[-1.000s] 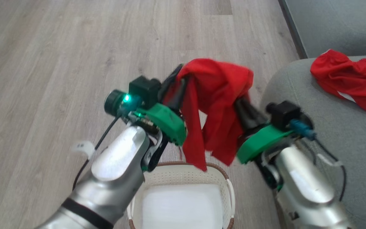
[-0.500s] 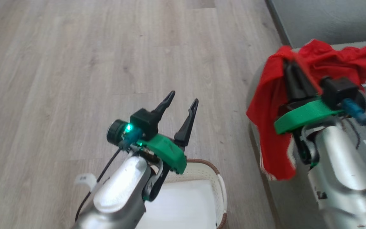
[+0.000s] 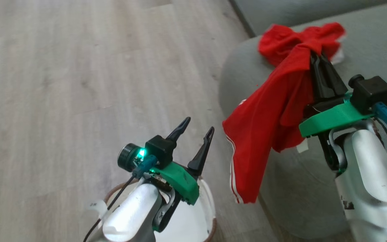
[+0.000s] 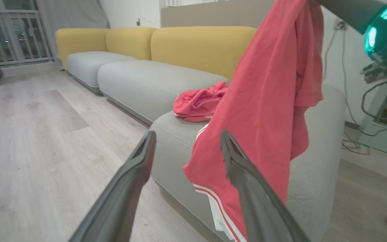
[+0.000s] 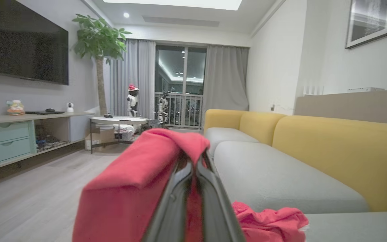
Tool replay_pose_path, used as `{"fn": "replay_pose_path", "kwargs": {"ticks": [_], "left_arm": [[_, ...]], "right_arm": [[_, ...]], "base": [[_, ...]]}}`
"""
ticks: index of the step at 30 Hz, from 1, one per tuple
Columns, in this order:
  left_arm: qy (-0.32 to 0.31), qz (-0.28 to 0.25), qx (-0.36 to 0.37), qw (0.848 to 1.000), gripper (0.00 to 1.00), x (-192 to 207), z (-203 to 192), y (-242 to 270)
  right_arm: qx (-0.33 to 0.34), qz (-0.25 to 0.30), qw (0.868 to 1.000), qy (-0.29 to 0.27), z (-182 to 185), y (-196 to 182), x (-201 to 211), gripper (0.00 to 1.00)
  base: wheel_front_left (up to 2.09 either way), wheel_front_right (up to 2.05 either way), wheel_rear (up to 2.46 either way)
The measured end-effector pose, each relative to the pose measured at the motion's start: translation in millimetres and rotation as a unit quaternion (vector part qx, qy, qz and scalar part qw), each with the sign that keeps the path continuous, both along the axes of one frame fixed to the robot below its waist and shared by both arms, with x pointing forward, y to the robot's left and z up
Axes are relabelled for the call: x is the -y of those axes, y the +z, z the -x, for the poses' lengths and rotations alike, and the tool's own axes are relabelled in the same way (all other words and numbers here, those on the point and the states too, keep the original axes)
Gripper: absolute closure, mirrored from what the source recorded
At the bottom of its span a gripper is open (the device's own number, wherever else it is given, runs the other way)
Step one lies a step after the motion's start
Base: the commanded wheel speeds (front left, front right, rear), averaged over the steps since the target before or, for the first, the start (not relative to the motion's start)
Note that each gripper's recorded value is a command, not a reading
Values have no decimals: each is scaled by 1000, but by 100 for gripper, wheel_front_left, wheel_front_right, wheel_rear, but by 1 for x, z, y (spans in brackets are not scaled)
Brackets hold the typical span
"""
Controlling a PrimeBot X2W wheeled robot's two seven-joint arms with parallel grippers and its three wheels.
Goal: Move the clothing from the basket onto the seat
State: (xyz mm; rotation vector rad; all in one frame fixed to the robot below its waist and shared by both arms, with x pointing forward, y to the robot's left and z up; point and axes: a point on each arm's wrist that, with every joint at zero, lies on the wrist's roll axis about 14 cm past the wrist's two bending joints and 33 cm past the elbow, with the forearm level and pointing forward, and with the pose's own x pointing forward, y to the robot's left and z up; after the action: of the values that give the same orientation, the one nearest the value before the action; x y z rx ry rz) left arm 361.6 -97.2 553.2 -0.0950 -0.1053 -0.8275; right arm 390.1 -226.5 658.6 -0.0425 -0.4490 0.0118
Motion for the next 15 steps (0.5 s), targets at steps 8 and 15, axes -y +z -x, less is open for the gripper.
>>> {"fn": "replay_pose_path", "kwargs": {"ticks": [8,15], "left_arm": [[-68,-15,-17,997,0,40,18,-17],[-94,-20,-30,995,0,54,25,-28]], "right_arm": [[-10,14,999,-51,23,-3,38,100],[-31,9,997,-67,24,-12,54,100]], "base": [[0,0,0],[0,0,0]]}}
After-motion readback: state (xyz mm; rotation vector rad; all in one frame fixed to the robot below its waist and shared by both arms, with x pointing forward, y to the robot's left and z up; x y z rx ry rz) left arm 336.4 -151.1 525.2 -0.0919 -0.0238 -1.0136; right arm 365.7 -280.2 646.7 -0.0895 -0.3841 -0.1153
